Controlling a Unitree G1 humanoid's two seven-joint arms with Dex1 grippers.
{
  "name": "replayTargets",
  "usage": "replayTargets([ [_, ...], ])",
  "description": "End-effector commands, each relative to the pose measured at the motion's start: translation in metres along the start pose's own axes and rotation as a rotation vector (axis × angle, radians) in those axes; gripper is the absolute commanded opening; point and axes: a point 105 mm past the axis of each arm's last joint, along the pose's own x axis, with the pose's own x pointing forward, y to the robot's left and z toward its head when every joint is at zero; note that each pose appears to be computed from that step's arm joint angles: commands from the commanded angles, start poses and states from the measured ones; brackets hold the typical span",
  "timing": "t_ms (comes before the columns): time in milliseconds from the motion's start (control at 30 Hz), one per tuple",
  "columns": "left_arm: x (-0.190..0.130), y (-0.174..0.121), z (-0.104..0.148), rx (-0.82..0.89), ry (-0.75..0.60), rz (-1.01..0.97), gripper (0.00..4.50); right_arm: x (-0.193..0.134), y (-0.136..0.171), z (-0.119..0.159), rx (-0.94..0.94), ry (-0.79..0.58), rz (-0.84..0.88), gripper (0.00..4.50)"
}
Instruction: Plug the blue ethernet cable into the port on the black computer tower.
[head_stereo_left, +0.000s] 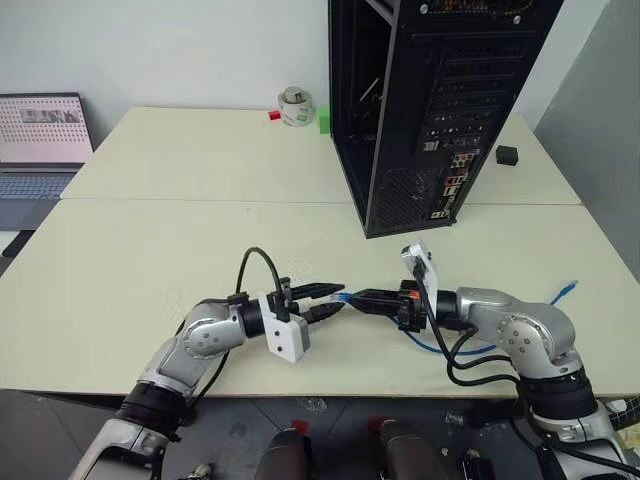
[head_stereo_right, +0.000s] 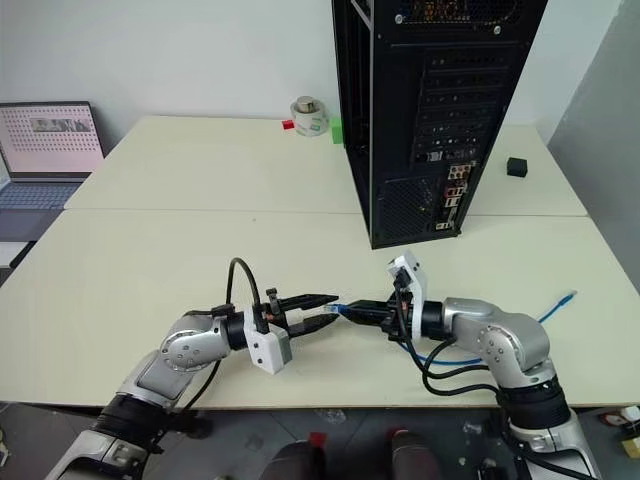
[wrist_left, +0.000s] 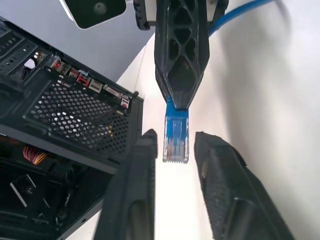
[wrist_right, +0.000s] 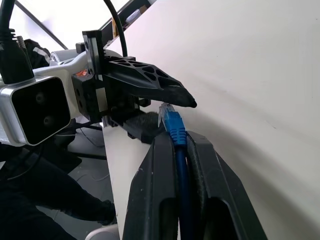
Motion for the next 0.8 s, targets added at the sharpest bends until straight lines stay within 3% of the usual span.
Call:
replayTargets([
  [33, -0.001, 0.008, -0.003, -0.115, 0.021, 0.036, 2.23, -0.01, -0.001, 0.016, -0.038, -0.056, -0.026, 0.0],
  [167, -0.002, 0.019, -0.014, -0.266, 0.076, 0.081, 3.02, -0.034, -0.013, 0.034, -0.103, -0.138, -0.154, 0.0],
  [367, 0.02, 0.048, -0.006, -0.553, 0.051, 0.196, 3.02, -0.085, -0.048, 0.07, -0.277, -0.3, -0.578, 0.0],
  [533, 0.043, 0.061, 0.012, -0.701, 0.011, 0.219, 3.02, -0.104, -0.065, 0.088, -0.403, -0.376, -0.855, 0.0],
  [633, 0.055, 0.066, 0.02, -0.778, -0.01, 0.244, 3.02, -0.106, -0.069, 0.095, -0.443, -0.414, -0.932, 0.0],
  [800, 0.071, 0.073, 0.019, -0.727, 0.038, 0.296, 3.02, -0.108, -0.081, 0.105, -0.48, -0.455, -1.041, 0.0],
])
